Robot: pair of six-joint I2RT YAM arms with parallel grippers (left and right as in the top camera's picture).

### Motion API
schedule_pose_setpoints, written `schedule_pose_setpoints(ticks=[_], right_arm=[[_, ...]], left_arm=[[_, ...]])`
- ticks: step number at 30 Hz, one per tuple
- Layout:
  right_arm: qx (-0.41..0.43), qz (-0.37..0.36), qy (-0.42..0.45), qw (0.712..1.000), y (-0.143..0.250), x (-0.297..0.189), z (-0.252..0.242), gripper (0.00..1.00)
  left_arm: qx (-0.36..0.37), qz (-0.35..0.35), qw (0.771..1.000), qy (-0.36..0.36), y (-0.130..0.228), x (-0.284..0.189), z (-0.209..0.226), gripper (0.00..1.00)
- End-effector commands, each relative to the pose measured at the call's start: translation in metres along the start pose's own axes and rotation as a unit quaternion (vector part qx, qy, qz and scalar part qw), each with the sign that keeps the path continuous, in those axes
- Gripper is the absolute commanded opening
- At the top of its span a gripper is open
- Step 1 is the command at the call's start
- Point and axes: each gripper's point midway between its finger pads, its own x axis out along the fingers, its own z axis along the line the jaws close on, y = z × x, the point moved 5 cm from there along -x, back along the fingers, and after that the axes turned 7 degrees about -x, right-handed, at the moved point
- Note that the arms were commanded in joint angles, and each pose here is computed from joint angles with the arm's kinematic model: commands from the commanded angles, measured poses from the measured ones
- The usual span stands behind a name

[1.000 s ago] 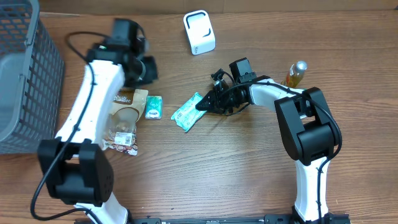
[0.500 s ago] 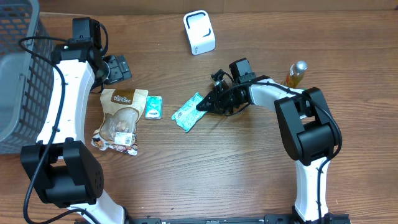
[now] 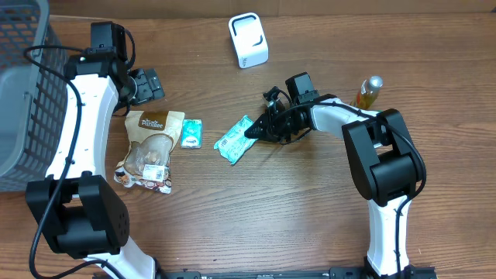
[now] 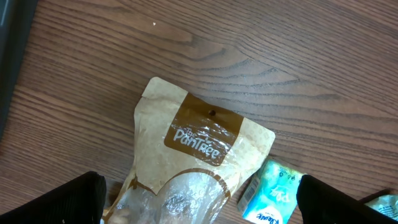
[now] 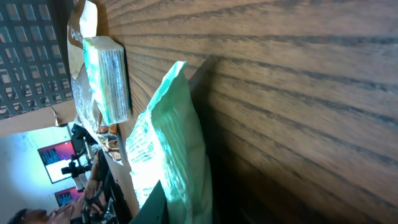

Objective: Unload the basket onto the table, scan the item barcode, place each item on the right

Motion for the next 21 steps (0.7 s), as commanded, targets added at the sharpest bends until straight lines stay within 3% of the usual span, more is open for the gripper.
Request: schedule_pose_setpoints(ticks=[1, 21], right_arm=[[0.007, 0.004, 0.027, 1.000, 0.0041, 0.0042, -0.0102, 0.11], [0.007, 0.004, 0.027, 1.000, 0.0044, 0.0042, -0.0104, 0.13]], left_arm=[[0.002, -0.010, 1.000, -0.003, -0.0021, -0.0058, -0.0009, 1.00], [0.002, -0.010, 1.000, -0.003, -0.0021, -0.0058, -0.0009, 1.00]])
